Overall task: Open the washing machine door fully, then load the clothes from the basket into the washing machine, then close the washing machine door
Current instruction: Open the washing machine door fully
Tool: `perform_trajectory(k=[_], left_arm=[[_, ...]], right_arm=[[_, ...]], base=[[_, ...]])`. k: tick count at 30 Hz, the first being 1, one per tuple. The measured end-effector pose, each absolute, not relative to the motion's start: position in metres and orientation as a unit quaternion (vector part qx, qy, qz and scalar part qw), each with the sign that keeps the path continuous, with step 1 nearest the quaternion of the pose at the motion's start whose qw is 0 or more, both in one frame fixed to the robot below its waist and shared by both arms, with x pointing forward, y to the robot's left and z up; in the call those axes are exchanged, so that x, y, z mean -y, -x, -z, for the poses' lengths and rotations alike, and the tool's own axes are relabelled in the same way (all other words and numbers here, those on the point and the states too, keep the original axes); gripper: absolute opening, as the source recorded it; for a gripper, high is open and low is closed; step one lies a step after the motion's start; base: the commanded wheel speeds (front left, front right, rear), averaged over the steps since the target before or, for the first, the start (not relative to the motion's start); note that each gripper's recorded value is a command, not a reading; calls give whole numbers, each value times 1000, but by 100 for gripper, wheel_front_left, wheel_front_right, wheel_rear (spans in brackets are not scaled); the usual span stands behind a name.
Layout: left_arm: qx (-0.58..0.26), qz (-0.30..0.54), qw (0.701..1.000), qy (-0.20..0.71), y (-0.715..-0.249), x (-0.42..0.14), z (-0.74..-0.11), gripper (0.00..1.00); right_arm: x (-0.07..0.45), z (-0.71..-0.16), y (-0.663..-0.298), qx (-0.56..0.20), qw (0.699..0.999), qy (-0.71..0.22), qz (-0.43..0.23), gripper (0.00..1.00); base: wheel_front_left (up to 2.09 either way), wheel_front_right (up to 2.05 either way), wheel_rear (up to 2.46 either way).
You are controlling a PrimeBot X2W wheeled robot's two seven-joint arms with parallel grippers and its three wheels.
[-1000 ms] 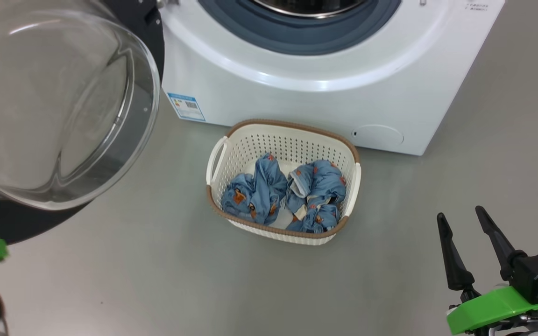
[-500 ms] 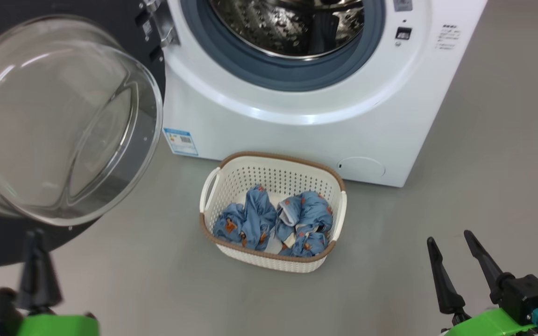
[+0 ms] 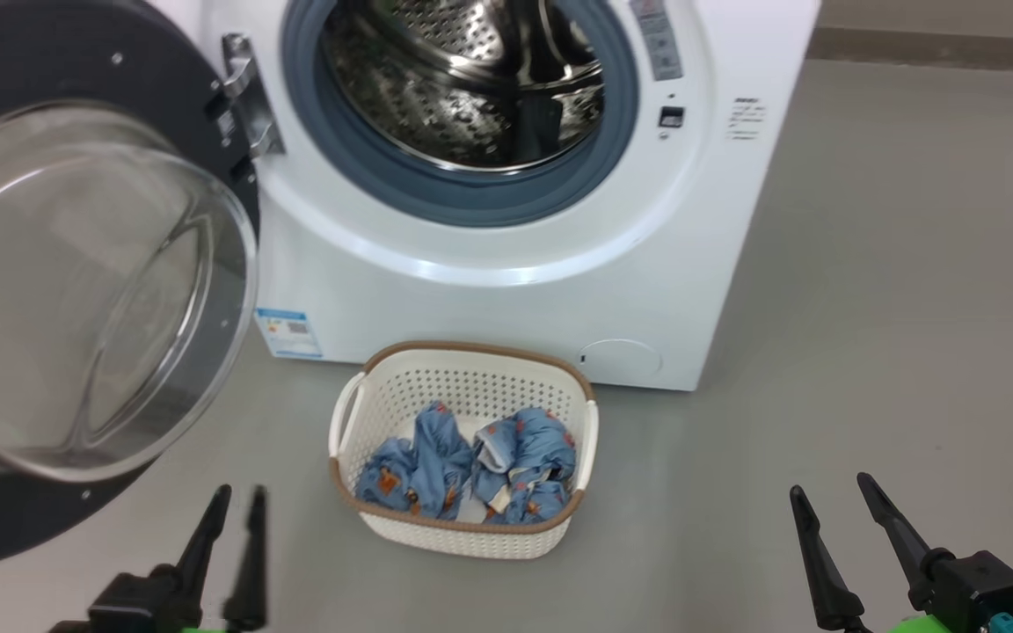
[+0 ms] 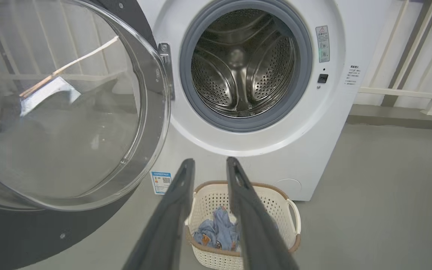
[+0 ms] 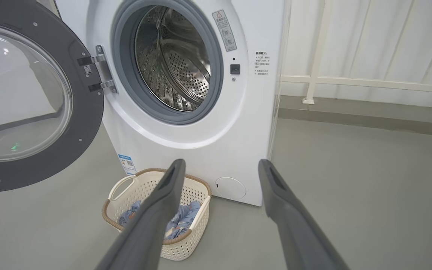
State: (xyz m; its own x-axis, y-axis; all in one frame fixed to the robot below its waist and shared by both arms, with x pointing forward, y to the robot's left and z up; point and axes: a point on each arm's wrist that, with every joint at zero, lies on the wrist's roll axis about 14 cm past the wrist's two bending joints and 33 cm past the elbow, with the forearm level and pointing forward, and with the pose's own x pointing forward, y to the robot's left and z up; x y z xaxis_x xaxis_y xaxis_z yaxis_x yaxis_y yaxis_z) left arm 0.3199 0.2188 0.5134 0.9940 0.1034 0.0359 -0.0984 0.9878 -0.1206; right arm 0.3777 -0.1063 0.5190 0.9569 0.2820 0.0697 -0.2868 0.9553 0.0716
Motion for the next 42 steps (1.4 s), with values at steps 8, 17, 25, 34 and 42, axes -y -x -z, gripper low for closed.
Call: perform_trajectory(k=[8,17,25,34,42], left_arm=[[11,8,998,67,-330,-183,-511,100],[3,34,997,66,-337,-165,-507,100],[1,44,997,65,-338,-158,-506,100],[-4,43,997,64,-338,-157,-503,100],[-1,39,997,63,-338,-157,-503,100]], right_arm=[[128,-525,-363,39,992,-43,-112,100],[145,-530,-353,48,994,-42,-87,100],[151,-528,-346,46,995,-42,-77,100],[152,-528,-346,45,995,-42,-76,100],[152,-527,-346,45,995,-45,-75,100]], base=[[0,0,0],[0,0,0],[0,0,0],[0,0,0],[0,0,0]])
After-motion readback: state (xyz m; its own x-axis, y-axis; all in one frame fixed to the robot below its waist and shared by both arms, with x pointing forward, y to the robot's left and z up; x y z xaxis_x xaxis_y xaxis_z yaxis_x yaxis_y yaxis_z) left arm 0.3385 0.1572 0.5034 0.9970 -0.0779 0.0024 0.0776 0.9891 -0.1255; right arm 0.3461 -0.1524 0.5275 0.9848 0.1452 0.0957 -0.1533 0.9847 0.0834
